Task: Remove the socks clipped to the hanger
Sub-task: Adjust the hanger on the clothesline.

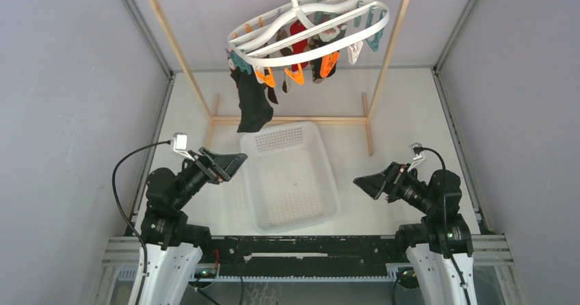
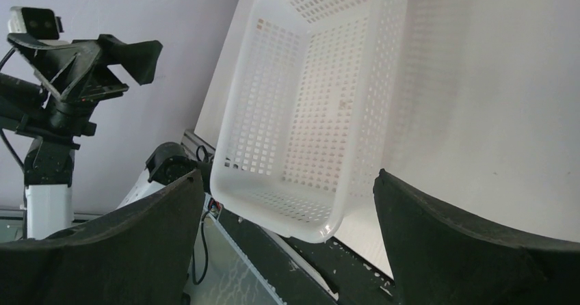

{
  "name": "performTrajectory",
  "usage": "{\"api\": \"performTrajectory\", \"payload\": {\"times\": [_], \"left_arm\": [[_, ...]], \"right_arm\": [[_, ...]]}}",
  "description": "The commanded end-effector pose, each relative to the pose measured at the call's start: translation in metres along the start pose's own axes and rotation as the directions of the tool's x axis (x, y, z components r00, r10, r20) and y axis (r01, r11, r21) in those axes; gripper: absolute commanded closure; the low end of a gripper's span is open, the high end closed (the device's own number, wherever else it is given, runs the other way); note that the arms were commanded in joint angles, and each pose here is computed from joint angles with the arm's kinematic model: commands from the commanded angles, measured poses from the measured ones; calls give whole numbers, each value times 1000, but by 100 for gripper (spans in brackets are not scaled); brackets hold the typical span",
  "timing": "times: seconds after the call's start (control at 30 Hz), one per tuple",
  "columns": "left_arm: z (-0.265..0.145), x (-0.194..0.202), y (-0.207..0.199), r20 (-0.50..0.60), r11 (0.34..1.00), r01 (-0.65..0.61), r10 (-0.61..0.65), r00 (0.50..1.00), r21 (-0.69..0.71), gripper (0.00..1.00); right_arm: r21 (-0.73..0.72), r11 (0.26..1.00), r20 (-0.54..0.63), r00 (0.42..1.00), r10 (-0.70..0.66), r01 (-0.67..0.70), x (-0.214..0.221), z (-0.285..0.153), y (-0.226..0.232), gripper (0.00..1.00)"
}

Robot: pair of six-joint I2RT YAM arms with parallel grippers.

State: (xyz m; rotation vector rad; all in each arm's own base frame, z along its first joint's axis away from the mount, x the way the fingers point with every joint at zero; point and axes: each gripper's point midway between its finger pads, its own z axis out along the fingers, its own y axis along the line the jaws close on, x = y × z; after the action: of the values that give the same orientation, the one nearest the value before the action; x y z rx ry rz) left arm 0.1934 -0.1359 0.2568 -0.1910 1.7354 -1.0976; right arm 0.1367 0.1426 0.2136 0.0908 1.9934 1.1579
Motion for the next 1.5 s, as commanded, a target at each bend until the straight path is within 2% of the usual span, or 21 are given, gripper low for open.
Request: {"api": "performTrajectory", "payload": {"times": [0.0,0.23,0.47,0.57,0.7,0.87,0.97,1.1,1.23,1.47], "left_arm": [[-5,-22,-24,43,996,-81,79,996,39,0],[1,-32,8,93,988,-98,110,990,-120,0],[16,-17,32,7,981,-21,23,1000,-194,0],[17,-9,39,-23,979,-22,17,1000,-201,0],[7,-5,47,-12,970,-42,40,999,-240,0],[-3,-7,47,14,965,-66,72,997,-253,0],[-8,-8,47,14,960,-79,86,996,-269,0],[-12,-4,49,-8,955,-91,92,996,-284,0],[-14,2,50,-18,958,-91,89,996,-274,0],[-16,1,44,-3,964,-91,94,996,-248,0]], "right_arm": [[-30,999,74,997,-17,20,-21,9,5,0],[-42,996,87,993,-80,84,-44,39,11,6],[1,973,35,973,-229,229,-50,101,40,10],[-14,957,69,955,-288,290,-57,122,66,12],[-63,945,138,941,-309,319,-63,145,89,16],[-166,929,196,934,-297,330,-69,179,110,20],[-197,927,176,942,-286,318,-68,208,118,22],[-250,923,133,954,-268,294,-66,247,130,30],[-278,925,116,965,-234,258,-61,274,127,30],[-383,906,91,983,-160,183,-49,296,129,30]]}}
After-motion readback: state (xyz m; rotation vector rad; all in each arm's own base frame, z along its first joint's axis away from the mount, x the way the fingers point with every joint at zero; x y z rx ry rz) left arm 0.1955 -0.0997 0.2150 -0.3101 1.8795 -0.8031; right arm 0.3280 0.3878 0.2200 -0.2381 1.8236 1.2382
